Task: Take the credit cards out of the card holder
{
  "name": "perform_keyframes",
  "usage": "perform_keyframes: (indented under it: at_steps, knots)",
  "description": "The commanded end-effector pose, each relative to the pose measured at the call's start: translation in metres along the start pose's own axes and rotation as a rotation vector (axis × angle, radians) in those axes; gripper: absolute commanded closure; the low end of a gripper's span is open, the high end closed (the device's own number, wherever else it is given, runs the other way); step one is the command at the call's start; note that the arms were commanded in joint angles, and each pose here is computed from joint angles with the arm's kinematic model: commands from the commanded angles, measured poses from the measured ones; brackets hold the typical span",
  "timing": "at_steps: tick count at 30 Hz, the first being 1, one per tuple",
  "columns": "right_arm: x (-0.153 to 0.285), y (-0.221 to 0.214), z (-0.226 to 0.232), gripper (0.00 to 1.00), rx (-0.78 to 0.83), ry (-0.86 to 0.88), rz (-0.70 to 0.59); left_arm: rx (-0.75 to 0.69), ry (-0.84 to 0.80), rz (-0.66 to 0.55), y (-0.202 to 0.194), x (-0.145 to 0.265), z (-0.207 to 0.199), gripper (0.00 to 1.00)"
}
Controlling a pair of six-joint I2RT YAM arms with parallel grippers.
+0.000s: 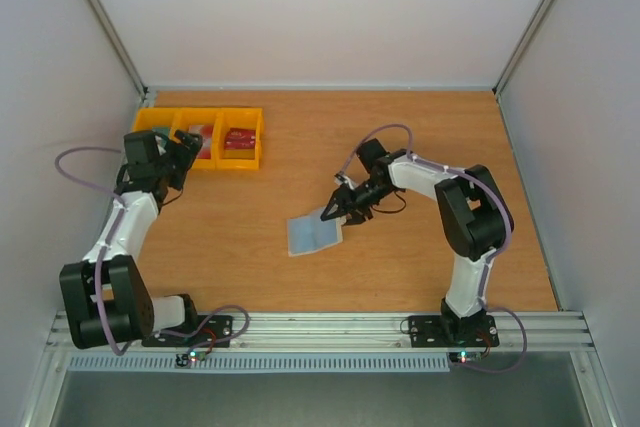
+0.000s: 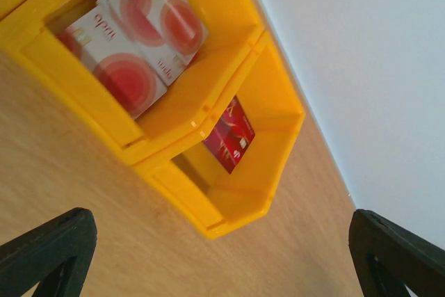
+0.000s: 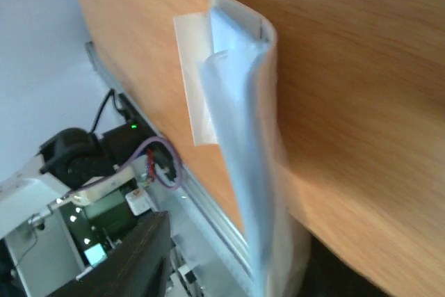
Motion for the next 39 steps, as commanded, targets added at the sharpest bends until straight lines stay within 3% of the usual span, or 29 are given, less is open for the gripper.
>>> perform_keyframes:
  at_steps: [1, 2, 3, 7, 10, 14, 17, 20, 25, 30, 33, 36, 39]
  knots:
    - [0.018, -0.014, -0.032, 0.40, -0.139, -0.119, -0.046, -0.027, -0.014, -0.039, -0.002, 0.010, 0.003, 0.01]
    - [0.027, -0.017, -0.038, 0.13, -0.156, -0.155, -0.072, -0.029, -0.016, -0.042, -0.003, 0.012, 0.004, 0.01]
    - [0.043, -0.020, -0.043, 0.03, -0.176, -0.191, -0.112, -0.032, -0.019, -0.047, -0.003, 0.013, 0.004, 0.01]
    - [0.117, -0.034, -0.052, 0.02, -0.213, -0.349, -0.310, -0.072, -0.037, -0.074, -0.005, 0.021, 0.003, 0.01]
    - [0.185, -0.034, -0.040, 0.02, -0.190, -0.451, -0.586, -0.152, -0.083, -0.120, -0.005, 0.026, 0.001, 0.01]
    - [0.262, -0.030, -0.020, 0.02, -0.084, -0.570, -1.017, -0.473, -0.250, -0.143, -0.016, 0.037, -0.022, 0.01]
    - [0.307, -0.034, -0.014, 0.02, -0.020, -0.684, -1.318, -0.588, -0.226, -0.227, -0.012, 0.045, -0.020, 0.01]
    - [0.327, -0.031, -0.014, 0.01, 0.074, -0.748, -1.500, -0.776, -0.169, -0.342, -0.008, 0.053, -0.014, 0.00]
    - [0.322, -0.021, -0.057, 0.02, 0.089, -0.871, -1.608, -0.893, 0.034, -0.472, 0.001, 0.058, 0.018, 0.01]
    - [0.310, -0.011, -0.075, 0.01, 0.234, -0.866, -1.734, -1.116, -0.081, -0.478, -0.032, 0.055, 0.023, 0.01]
    - [0.293, -0.010, -0.095, 0.02, 0.315, -0.876, -1.747, -1.105, -0.136, -0.489, -0.043, 0.053, 0.027, 0.01]
    - [0.279, -0.009, -0.112, 0.02, 0.357, -0.903, -1.732, -1.093, -0.154, -0.419, -0.060, 0.044, 0.041, 0.01]
    - [0.272, -0.007, -0.127, 0.02, 0.378, -0.927, -1.770, -1.088, -0.128, -0.458, -0.056, 0.043, 0.043, 0.01]
Point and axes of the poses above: each gripper's point midway between its finger pads, its own x axis back along the fingers, its own z axis along the line the jaws close on, y = z × x, the point moved 3 cm from there along x, back along the fingers, and after that the axes turned 7 degrees about -x, right-handed, at the moved point
